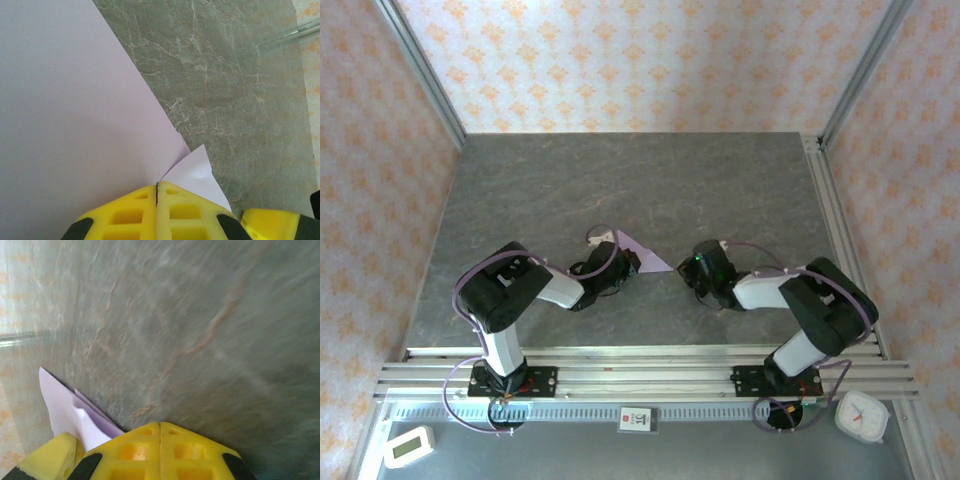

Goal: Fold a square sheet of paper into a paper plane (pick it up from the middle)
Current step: Third fold the triangle at the center of the table.

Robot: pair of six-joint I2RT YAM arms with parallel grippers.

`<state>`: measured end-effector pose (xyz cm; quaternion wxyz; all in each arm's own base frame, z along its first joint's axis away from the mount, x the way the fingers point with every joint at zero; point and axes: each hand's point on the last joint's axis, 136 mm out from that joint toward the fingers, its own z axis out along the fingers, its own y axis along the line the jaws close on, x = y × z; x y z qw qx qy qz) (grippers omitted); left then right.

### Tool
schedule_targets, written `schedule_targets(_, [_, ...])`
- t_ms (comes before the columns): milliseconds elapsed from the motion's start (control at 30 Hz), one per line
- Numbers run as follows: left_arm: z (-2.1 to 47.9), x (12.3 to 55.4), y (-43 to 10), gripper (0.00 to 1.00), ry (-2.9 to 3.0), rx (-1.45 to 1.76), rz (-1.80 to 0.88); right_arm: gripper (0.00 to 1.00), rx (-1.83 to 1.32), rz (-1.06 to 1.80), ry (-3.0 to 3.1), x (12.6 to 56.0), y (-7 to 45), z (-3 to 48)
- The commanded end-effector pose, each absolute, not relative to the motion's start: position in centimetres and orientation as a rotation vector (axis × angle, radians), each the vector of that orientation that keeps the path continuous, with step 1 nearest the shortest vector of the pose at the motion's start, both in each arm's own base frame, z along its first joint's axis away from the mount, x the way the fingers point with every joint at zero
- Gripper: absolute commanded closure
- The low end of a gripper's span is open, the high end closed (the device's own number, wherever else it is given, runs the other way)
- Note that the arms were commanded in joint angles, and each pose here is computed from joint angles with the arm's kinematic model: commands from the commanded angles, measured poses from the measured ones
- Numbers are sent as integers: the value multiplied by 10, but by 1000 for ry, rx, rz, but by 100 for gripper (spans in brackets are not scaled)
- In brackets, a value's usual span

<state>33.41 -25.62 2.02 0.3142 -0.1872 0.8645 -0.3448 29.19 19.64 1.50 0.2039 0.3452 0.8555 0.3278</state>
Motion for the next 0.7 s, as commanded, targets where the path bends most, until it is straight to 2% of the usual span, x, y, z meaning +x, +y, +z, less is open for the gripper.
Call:
schedule_targets(0, [-51,286,-221,100,2546,-551,-685,100,1093,618,2468,262,134,-26])
schedule_targets(233, [-48,279,-223,100,2544,-580,-741,100,712,896,2416,290,179,47])
schedule_targets(367, [-44,278,-223,100,2535,-590,-758,100,555,973,2443,302,215,67])
schedule_targets(500, [-42,279,-224,100,2533,-596,-762,100,435,1036,2483,308,258,66])
schedule_targets(667, [-39,283,-225,100,2528,-599,-754,100,376,1050,2557,310,294,41])
